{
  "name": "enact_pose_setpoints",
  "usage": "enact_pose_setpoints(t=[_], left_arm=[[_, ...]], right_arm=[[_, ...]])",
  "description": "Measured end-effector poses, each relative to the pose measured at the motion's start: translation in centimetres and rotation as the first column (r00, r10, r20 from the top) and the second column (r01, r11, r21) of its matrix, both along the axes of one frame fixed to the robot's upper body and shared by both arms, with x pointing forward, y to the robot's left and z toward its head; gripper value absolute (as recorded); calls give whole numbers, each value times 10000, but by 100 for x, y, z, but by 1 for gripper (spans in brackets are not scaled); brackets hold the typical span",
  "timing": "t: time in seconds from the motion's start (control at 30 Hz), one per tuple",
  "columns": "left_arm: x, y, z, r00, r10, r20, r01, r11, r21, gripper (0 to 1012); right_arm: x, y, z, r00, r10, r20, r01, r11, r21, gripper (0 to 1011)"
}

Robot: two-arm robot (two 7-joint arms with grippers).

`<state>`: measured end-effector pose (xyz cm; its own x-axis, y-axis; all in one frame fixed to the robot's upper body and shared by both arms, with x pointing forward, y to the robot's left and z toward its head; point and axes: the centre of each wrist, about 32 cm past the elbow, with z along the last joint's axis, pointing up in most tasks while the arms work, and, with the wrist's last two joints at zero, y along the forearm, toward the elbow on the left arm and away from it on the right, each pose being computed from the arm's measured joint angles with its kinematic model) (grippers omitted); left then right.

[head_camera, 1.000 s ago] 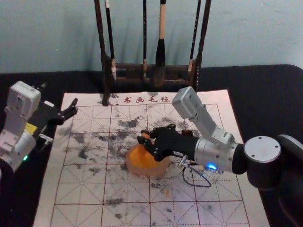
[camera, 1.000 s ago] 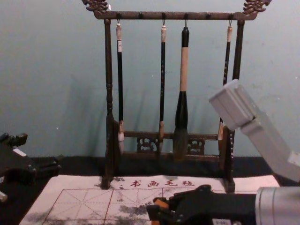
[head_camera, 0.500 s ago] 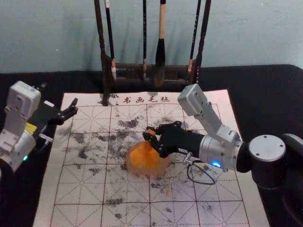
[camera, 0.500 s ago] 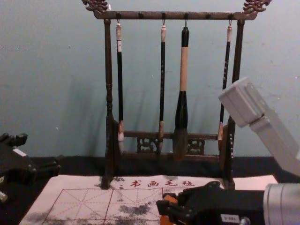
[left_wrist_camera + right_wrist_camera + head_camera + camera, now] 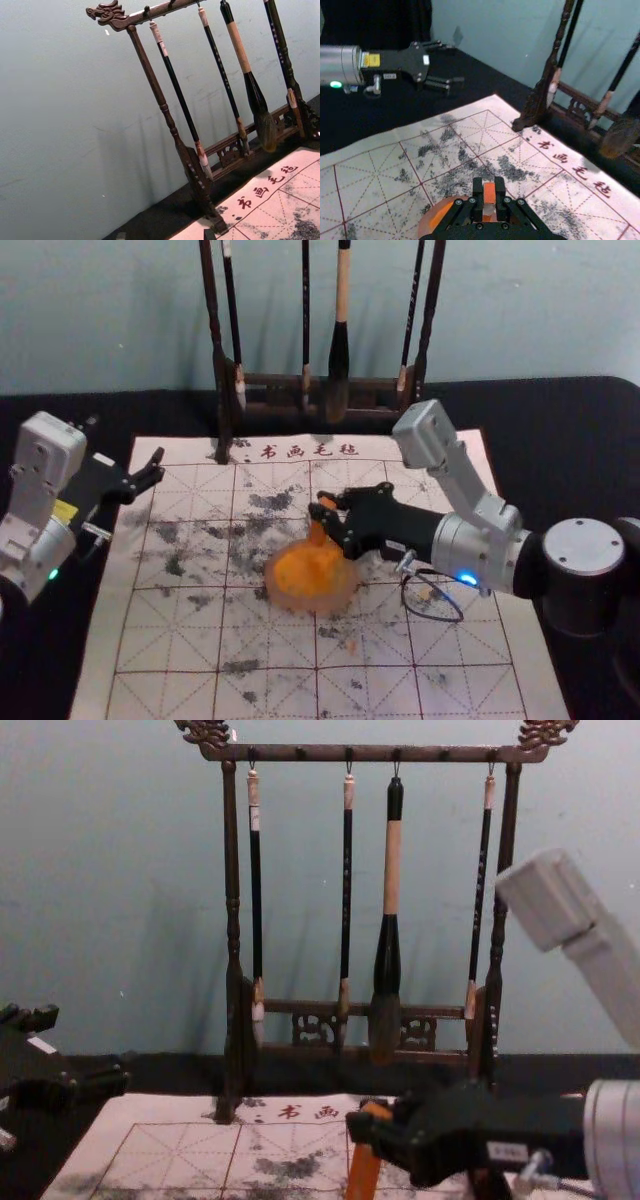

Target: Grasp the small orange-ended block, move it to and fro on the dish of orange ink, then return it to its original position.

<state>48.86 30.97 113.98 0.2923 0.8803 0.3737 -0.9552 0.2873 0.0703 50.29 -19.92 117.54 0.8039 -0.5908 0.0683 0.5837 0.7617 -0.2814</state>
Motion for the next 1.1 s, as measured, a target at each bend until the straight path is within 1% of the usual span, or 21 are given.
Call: enact_pose_setpoints(t=[0.03,0.1,0.13,0.17,0.23,0.3,0.37,0.4,0.6,0.73,0.87,1.1], left_arm=[[0,0,0,10000,0,1,0,10000,0,1001],[0,0,0,10000,0,0,0,10000,0,1001],[0,0,0,10000,0,0,0,10000,0,1001],[0,0,0,10000,0,0,0,10000,-1,1001],[0,0,0,10000,0,0,0,10000,0,1001],[0,0,0,10000,0,1,0,10000,0,1001],[0,0,0,10000,0,0,0,10000,0,1001],[0,0,0,10000,0,-1,0,10000,-1,1001],[0,0,0,10000,0,0,0,10000,0,1001],[0,0,0,10000,0,0,0,10000,0,1001],[0,0,0,10000,0,0,0,10000,-1,1002],[0,0,0,10000,0,0,0,10000,0,1001]], right_arm=[[0,0,0,10000,0,0,0,10000,0,133],[-33,-37,85,9997,-250,-20,251,9994,227,133],[-33,-37,85,9997,-250,-20,251,9994,227,133],[-54,-60,128,9992,-408,-43,409,9986,341,133],[-75,-81,168,9986,-535,-40,536,9976,430,133],[-110,-123,233,9972,-750,-19,750,9956,561,133],[-139,-154,267,9961,-884,-8,883,9941,625,133],[-168,-189,304,9948,-1016,26,1011,9924,703,133],[-300,-338,388,9871,-1595,120,1580,9838,843,133],[-388,-420,396,9815,-1910,134,1894,9786,811,133],[-474,-481,367,9747,-2235,31,2226,9719,771,133],[-543,-507,302,9692,-2456,-192,2464,9668,678,133]])
